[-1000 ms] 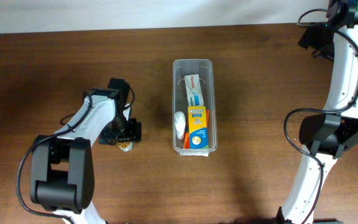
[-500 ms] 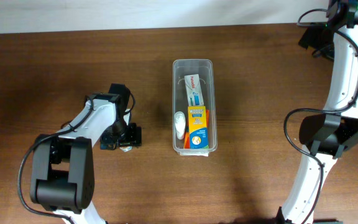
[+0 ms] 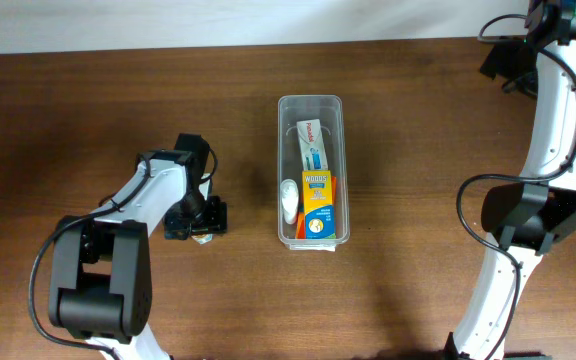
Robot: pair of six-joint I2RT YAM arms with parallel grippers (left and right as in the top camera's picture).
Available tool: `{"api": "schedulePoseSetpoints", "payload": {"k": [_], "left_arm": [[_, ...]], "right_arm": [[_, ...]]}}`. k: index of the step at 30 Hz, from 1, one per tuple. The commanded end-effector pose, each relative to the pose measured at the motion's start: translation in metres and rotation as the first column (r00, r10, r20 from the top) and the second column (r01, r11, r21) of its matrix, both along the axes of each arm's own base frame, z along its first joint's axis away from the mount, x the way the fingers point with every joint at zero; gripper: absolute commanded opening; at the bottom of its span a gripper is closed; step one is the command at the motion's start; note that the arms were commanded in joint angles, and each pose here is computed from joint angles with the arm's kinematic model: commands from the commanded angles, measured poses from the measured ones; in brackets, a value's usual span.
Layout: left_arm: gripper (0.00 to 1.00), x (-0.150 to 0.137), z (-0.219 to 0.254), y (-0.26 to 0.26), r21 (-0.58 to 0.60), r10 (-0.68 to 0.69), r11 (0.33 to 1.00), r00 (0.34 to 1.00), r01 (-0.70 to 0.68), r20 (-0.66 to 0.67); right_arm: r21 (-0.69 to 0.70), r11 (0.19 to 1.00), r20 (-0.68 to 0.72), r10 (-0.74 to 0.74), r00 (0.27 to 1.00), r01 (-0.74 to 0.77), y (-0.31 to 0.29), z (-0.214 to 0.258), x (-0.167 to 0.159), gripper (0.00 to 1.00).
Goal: Pack container
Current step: 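Lower the left gripper and close it on the gold-lidded jar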
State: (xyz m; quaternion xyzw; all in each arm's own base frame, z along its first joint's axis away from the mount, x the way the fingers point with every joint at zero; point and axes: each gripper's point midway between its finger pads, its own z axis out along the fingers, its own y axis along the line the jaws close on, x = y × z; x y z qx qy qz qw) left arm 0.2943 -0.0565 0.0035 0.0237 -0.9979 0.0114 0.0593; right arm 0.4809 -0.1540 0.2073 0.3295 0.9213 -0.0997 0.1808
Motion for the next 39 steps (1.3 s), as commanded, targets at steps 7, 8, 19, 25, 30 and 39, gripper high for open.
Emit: {"api": "schedulePoseSetpoints", "payload": {"k": [7, 8, 19, 25, 30, 39], "left_arm": [[0.56, -0.005, -0.004, -0.002, -0.014, 0.013, 1.000, 1.000, -0.013, -0.023], [0.56, -0.005, -0.004, -0.002, -0.014, 0.013, 1.000, 1.000, -0.013, -0.023], [0.49, -0.005, -0.004, -0.003, -0.015, 0.013, 1.000, 1.000, -0.014, -0.024], [0.41, -0.005, -0.004, -0.002, -0.015, 0.013, 1.000, 1.000, -0.014, -0.024], [0.38, -0.005, -0.004, -0.003, -0.015, 0.013, 1.000, 1.000, -0.014, -0.023], [0.35, 0.007, 0.002, -0.005, -0.021, 0.013, 1.000, 1.000, -0.013, 0.010]], "right_arm": [[-0.015, 1.000, 0.008, -0.009, 1.000, 0.009, -0.003, 0.002, 0.002, 0.98], [-0.015, 1.000, 0.008, -0.009, 1.000, 0.009, -0.003, 0.002, 0.002, 0.98], [-0.015, 1.000, 0.008, -0.009, 1.000, 0.009, -0.003, 0.002, 0.002, 0.99], [-0.015, 1.000, 0.008, -0.009, 1.000, 0.009, -0.003, 0.002, 0.002, 0.99], [-0.015, 1.000, 0.008, -0.010, 1.000, 0.010, -0.003, 0.002, 0.002, 0.98], [-0.015, 1.000, 0.008, -0.009, 1.000, 0.009, -0.003, 0.002, 0.002, 0.98]]}}
